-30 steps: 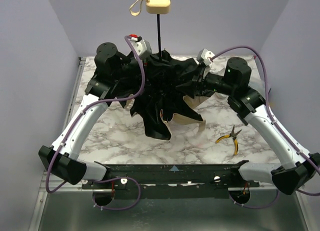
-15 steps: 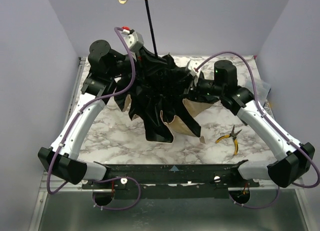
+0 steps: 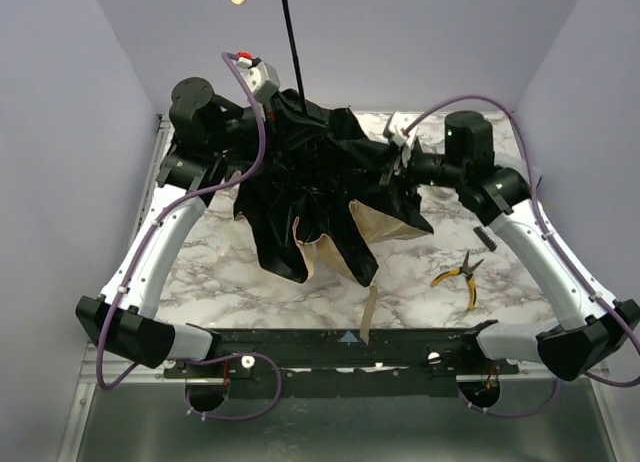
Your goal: Open the umbrella
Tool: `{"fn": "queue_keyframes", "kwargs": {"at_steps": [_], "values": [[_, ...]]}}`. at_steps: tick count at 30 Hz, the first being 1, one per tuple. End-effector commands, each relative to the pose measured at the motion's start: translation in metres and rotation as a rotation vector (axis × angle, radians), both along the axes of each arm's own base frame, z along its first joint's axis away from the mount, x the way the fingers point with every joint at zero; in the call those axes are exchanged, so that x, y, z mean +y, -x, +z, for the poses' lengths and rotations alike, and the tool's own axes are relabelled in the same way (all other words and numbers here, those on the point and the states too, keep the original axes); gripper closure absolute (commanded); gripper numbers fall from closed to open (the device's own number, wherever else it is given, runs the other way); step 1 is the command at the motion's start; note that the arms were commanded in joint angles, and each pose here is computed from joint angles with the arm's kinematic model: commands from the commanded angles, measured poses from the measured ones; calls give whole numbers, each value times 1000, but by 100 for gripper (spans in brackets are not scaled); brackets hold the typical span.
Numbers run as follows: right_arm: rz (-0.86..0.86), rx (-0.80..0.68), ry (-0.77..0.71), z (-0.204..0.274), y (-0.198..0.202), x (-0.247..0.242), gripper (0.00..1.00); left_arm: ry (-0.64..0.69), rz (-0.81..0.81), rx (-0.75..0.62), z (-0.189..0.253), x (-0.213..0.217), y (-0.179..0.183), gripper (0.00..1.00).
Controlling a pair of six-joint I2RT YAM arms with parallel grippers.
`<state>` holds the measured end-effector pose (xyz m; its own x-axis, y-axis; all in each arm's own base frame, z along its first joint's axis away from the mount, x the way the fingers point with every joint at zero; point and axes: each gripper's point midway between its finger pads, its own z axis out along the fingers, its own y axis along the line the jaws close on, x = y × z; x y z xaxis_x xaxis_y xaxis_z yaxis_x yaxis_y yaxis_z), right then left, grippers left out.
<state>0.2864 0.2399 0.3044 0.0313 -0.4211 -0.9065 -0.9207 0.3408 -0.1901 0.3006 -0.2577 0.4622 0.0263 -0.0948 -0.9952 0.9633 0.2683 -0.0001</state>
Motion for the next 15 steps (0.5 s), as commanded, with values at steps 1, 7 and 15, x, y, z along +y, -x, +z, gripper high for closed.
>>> {"fn": "queue_keyframes", "kwargs": {"at_steps": [1,7,15], "values": [[-55,-80,-242,101,-17,15,6,20,-44,-115,29,-7,22,100],[139,-118,-424,141,11,37,49,105,41,-6,43,-10,5,100],[329,31,-465,118,27,67,81,160,-20,56,53,-20,13,100]]}}
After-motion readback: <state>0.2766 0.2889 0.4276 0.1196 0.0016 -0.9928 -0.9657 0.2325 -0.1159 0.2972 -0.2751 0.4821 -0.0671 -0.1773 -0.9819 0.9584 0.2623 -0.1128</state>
